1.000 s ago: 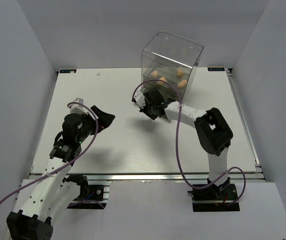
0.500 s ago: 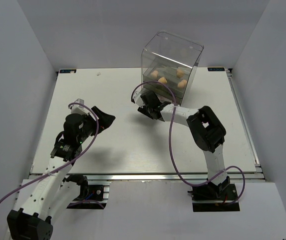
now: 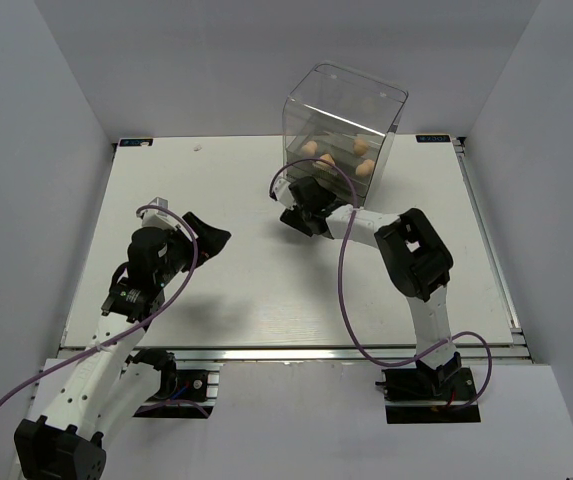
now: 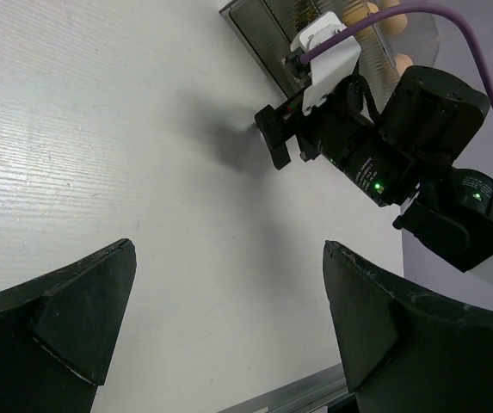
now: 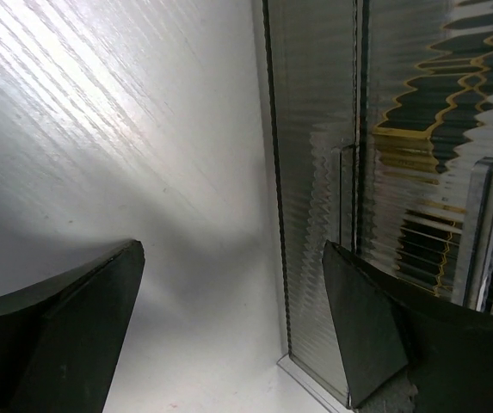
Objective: Organize the makeup
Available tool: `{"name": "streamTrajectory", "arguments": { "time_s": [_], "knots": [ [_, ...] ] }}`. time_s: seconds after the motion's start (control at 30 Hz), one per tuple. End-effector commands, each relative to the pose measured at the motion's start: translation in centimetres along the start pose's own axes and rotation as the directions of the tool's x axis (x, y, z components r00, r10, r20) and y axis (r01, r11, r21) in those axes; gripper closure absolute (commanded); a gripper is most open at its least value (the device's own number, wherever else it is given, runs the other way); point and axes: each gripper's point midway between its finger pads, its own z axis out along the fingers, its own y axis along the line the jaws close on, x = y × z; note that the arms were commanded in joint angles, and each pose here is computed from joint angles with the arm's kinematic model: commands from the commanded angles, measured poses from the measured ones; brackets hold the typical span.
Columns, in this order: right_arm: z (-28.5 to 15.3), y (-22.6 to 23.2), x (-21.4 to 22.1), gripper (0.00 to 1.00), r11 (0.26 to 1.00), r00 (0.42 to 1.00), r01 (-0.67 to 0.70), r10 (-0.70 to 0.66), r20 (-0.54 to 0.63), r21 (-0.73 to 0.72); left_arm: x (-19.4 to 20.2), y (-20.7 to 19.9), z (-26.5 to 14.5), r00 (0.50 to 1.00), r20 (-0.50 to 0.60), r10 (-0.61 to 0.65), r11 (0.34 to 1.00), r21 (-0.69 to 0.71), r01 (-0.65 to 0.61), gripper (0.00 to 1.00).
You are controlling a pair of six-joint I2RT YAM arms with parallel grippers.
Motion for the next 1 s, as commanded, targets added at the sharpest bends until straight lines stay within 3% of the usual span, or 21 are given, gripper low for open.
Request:
{"name": "streamTrajectory", "arguments": {
  "time_s": [0.0, 0.3, 0.43, 0.7, 0.87, 0.97],
  "knots": [
    [0.7, -1.9, -0.6, 0.11, 0.998, 1.0, -0.011, 0.01, 0.013, 0.063, -0.2, 0.2, 0.1, 1.0, 0.014, -0.002, 1.0, -0.006, 0.002, 0.02],
    [0.4, -2.7, -0.3, 0.11, 0.997, 1.0, -0.012, 0.011, 0.016, 0.081, -0.3, 0.1, 0.2, 1.0, 0.015, -0.005, 1.0, -0.004, 0.005, 0.02],
    [-1.1, -1.7, -1.5, 0.11, 0.999, 0.997, -0.029, 0.031, 0.067, -0.022, -0.4, 0.0, 0.2, 1.0, 0.02, -0.003, 1.0, -0.002, 0.003, 0.02],
    [-9.6, -1.1, -5.1, 0.11, 0.962, 0.953, -0.12, 0.181, 0.241, -0.247, -1.0, -1.6, 0.2, 1.0, 0.029, 0.01, 0.998, 0.07, -0.012, 0.02],
    [-16.4, -0.5, -6.7, 0.11, 0.846, 0.873, -0.241, 0.403, 0.276, -0.476, -1.2, -3.1, 0.0, 0.999, 0.03, 0.014, 0.99, 0.143, -0.018, 0.02],
    [-19.4, -1.3, -6.8, 0.11, 0.808, 0.838, -0.278, 0.468, 0.281, -0.519, -1.4, -3.8, -0.1, 0.999, 0.035, 0.017, 0.985, 0.173, -0.023, 0.02]
  ]
}}
